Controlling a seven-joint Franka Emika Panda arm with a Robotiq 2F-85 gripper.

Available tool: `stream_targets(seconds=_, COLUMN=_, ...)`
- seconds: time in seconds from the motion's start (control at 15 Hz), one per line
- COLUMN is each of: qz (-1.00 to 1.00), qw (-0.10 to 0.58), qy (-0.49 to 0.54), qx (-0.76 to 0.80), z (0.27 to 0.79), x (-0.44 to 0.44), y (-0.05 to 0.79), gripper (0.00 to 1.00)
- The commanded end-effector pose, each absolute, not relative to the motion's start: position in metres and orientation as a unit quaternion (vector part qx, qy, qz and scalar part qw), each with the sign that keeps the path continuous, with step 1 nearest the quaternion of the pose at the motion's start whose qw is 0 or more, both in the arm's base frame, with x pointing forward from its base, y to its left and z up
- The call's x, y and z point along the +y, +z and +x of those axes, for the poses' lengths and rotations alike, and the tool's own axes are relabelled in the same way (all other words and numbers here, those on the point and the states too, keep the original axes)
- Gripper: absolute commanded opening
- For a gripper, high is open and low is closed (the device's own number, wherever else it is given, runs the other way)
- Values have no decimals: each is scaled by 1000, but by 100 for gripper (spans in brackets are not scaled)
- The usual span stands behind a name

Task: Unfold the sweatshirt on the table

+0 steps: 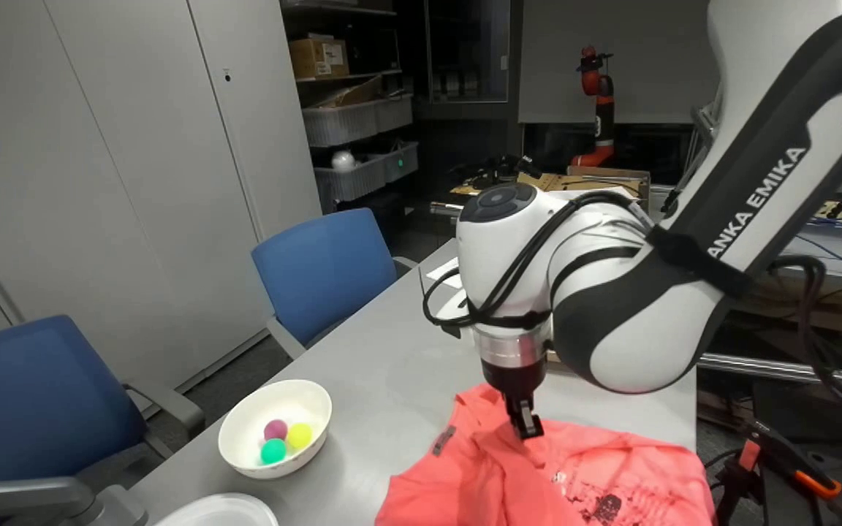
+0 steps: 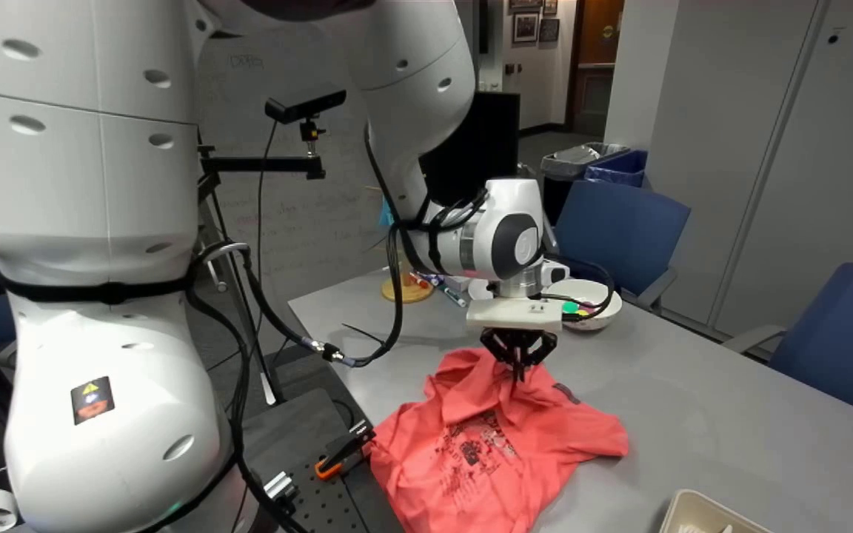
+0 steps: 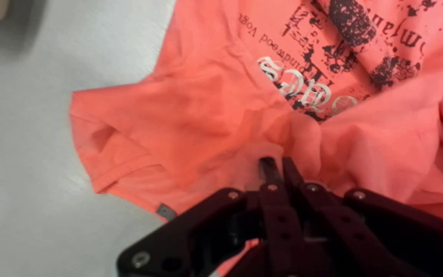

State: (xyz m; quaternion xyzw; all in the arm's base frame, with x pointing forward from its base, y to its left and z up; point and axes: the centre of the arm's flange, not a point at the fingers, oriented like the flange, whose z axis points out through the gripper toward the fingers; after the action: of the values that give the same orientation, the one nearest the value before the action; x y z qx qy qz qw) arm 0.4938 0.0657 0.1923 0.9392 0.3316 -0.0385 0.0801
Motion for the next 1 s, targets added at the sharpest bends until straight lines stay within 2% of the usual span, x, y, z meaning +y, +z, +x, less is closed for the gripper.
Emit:
stream_targets(seconds=0.0, qz=941, qw=137, qy=-44, qx=306, z=483, x=51, y=228, gripper=1)
stream_targets(seconds=0.47, qz=925, qw=275, qy=-1, qx=263, z=485, x=33, y=265, gripper=1)
stream_targets(seconds=0.73, qz=915, qw=315, qy=-12, qx=253, z=479, x=22, y=269, gripper=1)
stream_targets(seconds=0.8, qz=915, qw=320, qy=-16, qx=246, z=477, x=19, y=268, gripper=6)
stream_targets(seconds=0.87, qz=914, qw=324, qy=-22, qx=243, z=476, x=16, y=266, gripper=31)
stream_targets(seconds=0.93, qz=914, qw=326, qy=-27, qx=239, z=475, x=14, y=263, gripper=32)
